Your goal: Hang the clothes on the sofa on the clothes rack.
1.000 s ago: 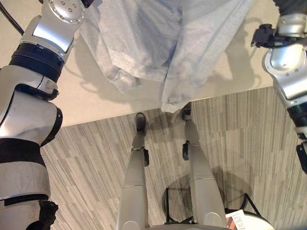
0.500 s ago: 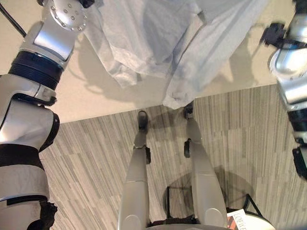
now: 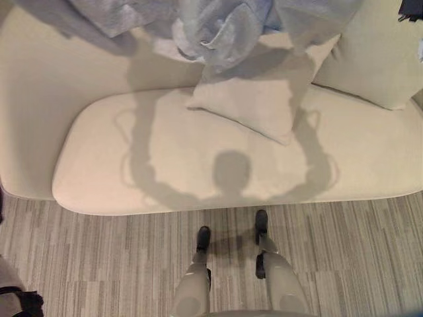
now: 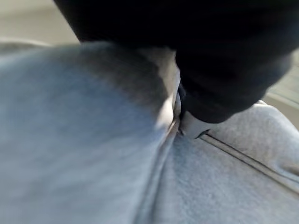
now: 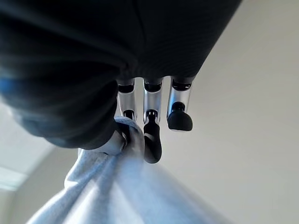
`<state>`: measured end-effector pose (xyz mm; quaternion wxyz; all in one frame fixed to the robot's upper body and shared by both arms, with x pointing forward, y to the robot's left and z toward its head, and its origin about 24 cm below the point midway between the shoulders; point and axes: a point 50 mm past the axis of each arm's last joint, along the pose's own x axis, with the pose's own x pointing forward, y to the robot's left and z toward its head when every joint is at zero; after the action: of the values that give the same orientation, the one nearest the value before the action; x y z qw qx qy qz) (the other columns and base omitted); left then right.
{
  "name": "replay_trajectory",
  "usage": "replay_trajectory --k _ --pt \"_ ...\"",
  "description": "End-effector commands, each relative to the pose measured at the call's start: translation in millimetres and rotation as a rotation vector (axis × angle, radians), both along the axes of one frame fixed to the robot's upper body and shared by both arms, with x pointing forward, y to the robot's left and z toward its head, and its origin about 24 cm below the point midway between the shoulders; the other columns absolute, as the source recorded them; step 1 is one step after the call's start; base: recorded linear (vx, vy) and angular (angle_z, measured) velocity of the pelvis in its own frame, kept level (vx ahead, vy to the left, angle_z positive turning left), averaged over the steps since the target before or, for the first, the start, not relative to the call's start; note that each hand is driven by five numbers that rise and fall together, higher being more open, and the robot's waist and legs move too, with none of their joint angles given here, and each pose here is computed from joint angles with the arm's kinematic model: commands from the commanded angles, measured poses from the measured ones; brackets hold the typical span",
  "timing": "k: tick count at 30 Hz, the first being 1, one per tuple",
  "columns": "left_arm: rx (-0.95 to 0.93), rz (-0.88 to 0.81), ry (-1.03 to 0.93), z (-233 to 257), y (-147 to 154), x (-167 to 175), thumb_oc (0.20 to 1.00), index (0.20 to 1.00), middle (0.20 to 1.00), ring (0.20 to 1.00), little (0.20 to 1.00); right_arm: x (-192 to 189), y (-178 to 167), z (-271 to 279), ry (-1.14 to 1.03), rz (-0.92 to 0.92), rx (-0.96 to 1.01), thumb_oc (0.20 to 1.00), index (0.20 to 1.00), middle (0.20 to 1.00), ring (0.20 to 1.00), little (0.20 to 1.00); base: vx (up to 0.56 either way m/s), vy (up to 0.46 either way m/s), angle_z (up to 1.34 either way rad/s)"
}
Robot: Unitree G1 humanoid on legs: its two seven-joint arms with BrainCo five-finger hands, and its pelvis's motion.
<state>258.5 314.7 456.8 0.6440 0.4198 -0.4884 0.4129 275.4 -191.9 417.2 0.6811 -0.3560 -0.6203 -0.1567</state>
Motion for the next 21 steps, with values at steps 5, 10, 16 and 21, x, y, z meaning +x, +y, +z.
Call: replay_trajectory --k 5,10,16,21 --pt "-0.037 0.195 0.156 -27.9 42.1 2.9 0.2 0.2 0.2 0.2 0.2 13.2 -18.7 -11.2 0.119 -0.108 -0.068 0.2 0.2 0.2 0.2 0.2 0.08 0.04 0.07" --pt "-0.043 0.258 0.203 -34.7 58.8 -6.4 0.2 0.2 0.2 0.2 0.2 24.2 -23.3 -22.5 0.213 -0.1 -0.065 0.2 0.2 0.2 0.2 0.2 0.02 0.046 0.0" --pt "-0.032 0.276 0.266 -46.8 67.3 -10.4 0.2 0.2 0.2 0.2 0.2 39.9 -36.6 -45.3 0.349 -0.077 0.007 0.2 0.2 0.2 0.2 0.2 0.0 0.049 0.01" --pt "-0.002 0.215 0.254 -48.2 53.1 -4.1 0.2 0.2 0.2 0.2 0.2 38.5 -41.6 -52.1 0.367 -0.083 0.009 0.2 0.2 0.2 0.2 0.2 -0.03 -0.02 0.18"
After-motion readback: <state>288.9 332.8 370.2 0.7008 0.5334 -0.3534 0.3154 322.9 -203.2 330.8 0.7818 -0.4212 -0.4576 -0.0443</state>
